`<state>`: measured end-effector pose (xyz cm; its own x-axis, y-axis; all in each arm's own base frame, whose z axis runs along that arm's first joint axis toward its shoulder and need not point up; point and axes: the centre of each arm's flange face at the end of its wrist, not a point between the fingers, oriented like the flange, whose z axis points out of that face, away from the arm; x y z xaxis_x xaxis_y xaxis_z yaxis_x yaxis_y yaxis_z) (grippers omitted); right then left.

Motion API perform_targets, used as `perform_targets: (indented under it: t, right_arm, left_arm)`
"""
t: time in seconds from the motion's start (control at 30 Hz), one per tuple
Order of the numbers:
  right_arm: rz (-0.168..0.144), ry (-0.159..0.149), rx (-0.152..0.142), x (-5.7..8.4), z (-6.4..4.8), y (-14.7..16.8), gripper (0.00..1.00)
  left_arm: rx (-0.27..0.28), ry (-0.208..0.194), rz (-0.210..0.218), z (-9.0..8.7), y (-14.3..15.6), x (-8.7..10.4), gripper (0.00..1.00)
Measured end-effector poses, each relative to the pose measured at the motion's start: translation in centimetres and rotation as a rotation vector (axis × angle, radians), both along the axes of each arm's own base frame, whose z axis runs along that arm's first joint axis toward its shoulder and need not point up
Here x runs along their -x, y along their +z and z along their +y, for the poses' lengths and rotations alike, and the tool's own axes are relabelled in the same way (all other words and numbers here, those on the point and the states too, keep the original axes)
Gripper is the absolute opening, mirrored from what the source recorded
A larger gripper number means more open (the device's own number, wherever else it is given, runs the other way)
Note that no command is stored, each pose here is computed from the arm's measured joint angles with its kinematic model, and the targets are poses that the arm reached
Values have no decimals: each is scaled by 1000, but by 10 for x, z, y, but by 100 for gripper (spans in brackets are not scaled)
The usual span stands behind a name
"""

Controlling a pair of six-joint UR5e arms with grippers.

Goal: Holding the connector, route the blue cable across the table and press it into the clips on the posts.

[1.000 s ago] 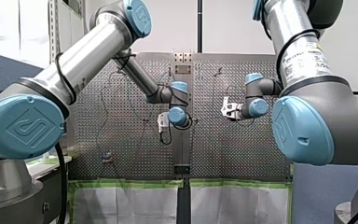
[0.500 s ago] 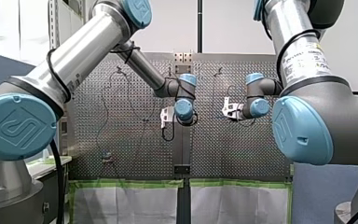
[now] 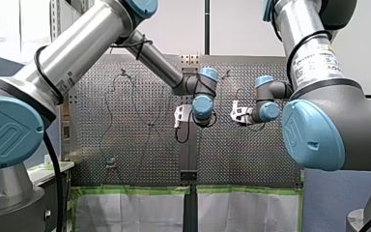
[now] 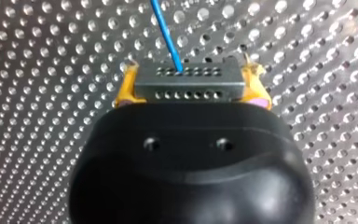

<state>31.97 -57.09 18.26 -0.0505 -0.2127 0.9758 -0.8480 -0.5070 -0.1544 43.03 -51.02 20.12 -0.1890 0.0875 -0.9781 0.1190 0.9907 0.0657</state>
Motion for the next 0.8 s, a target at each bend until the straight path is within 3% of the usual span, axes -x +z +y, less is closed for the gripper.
perform_targets:
  t: [0.3,0.53,0.8]
  right_arm:
    - [2,-4,-4,3,-1,0,0]
    - [0,1,-7,3,-1,-1,0]
    - [-2,1,-7,4,-2,0,0]
  left_arm:
    - [97,4,-82,-40,24,23,100]
    - [163,4,-95,-43,48,-1,100]
    - [163,5,-57,-48,37,-17,100]
